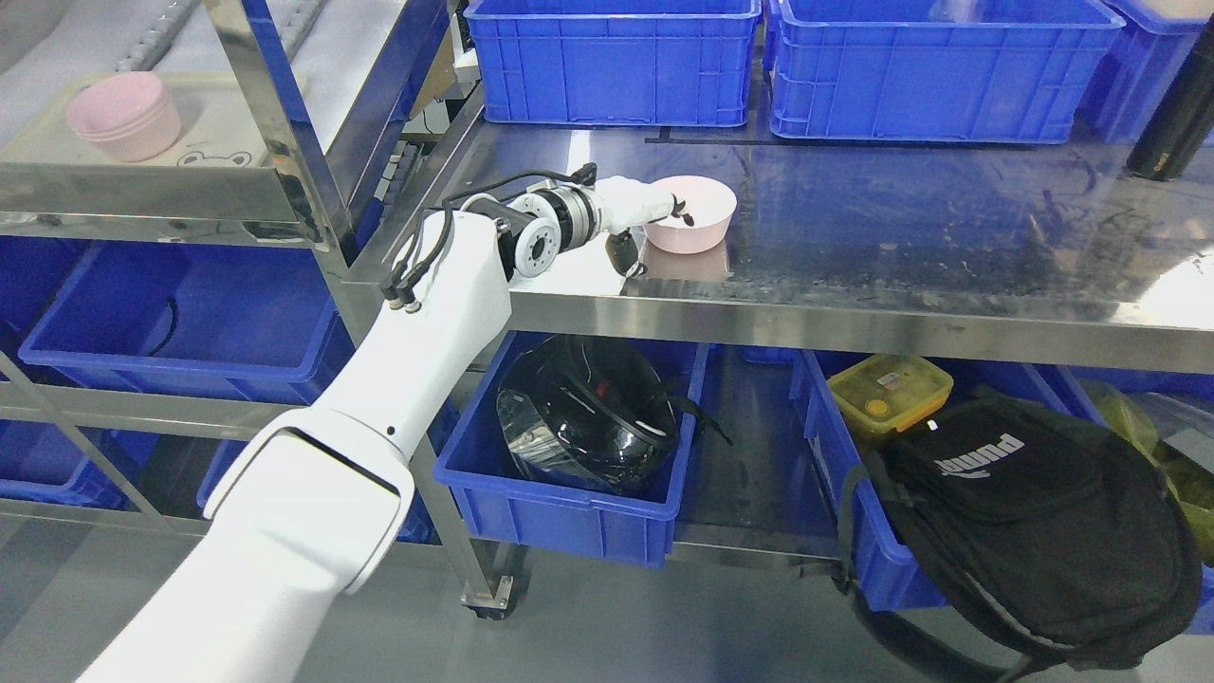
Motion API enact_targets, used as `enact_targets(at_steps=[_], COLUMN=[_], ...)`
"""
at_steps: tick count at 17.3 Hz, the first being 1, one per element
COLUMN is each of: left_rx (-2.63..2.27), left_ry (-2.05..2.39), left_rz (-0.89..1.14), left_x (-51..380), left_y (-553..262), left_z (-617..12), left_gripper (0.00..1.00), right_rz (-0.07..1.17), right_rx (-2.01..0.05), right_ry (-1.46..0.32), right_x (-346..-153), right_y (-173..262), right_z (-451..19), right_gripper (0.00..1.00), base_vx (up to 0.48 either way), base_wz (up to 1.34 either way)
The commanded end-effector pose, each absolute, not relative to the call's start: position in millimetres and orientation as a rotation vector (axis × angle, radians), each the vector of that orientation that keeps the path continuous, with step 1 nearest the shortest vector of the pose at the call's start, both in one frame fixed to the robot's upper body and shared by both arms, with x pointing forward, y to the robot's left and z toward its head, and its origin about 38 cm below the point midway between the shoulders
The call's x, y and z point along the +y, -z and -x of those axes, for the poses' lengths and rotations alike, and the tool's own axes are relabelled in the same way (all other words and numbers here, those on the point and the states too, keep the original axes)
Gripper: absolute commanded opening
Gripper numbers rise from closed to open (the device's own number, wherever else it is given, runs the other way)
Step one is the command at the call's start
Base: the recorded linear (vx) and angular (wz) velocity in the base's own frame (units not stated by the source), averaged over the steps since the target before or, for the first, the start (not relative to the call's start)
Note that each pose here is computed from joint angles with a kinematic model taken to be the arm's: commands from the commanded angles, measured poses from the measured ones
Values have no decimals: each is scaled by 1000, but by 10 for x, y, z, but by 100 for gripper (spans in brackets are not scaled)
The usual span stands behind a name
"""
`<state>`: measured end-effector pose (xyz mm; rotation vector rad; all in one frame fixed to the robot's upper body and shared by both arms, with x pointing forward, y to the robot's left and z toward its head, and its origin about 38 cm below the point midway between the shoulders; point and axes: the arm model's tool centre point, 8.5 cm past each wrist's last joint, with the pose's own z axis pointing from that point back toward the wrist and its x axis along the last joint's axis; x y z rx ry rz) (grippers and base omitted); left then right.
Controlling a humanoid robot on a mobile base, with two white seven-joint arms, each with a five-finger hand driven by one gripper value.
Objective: Stack pink IKEA bowl on shelf middle layer
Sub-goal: 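Close the left hand fingers around the pink bowl's rim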
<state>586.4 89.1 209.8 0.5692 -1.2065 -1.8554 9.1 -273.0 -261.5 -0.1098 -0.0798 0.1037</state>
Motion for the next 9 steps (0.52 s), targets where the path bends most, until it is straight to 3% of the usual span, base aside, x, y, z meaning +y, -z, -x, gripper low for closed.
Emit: enact_targets(at_steps=[1,5,9], left_rx=[-1169,-1175,-1165], left_ry=[1875,1873,1877], left_rz=[-558,-557,-561], left_x=[1008,1008,1016], left_y=[-1960,-1955,-1950], left_z=[-5866,-5866,-5868], left_gripper=[73,67,51], right_rz=[125,125,125], right_rx=[-75,-75,-75], right_ry=[-105,-105,-105], right_x=[-2839,-2839,-2839], right_y=[2607,2607,2607], right_z=[-13,-13,-13], right_gripper=[100,100,100], base_vx=[0,0,0], base_wz=[0,0,0])
